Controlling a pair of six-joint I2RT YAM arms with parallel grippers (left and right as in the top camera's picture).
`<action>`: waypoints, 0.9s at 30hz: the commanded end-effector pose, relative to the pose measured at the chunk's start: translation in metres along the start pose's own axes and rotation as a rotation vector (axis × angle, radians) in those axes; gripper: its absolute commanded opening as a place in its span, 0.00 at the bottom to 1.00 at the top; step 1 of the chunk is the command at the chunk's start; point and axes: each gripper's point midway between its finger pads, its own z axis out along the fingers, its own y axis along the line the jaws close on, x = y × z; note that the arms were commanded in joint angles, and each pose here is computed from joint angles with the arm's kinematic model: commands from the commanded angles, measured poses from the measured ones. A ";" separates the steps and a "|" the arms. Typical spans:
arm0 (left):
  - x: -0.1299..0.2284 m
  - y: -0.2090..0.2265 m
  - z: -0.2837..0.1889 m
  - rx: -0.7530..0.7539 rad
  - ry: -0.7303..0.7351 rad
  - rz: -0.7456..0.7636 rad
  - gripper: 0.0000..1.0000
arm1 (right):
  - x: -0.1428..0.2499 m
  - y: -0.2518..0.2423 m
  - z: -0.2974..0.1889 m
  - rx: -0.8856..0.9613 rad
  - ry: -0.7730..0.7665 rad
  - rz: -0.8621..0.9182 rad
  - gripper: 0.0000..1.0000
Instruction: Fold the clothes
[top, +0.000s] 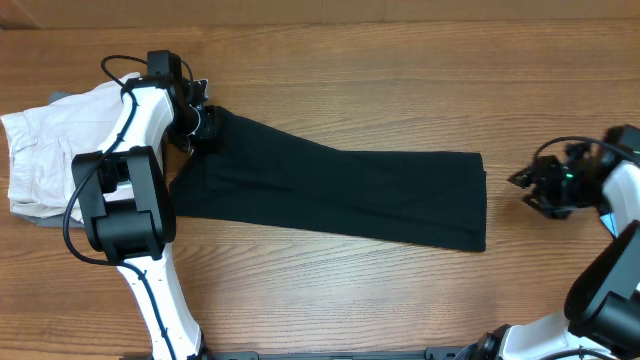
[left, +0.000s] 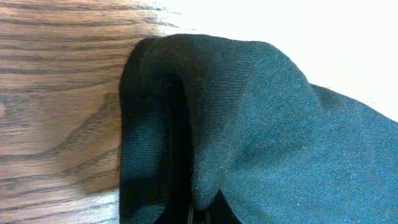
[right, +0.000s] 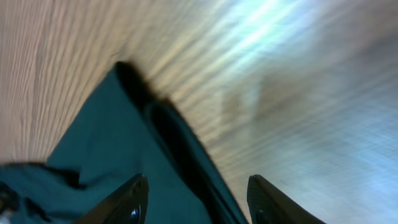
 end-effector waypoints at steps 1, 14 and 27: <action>0.004 -0.010 0.009 0.030 0.021 0.013 0.04 | 0.005 0.028 0.008 -0.044 -0.013 -0.099 0.55; 0.010 -0.011 0.009 0.030 0.044 0.012 0.04 | -0.001 0.037 0.059 0.090 -0.036 -0.206 0.39; 0.011 -0.011 0.009 0.031 0.048 0.011 0.04 | -0.003 0.032 0.068 0.100 -0.029 -0.229 0.41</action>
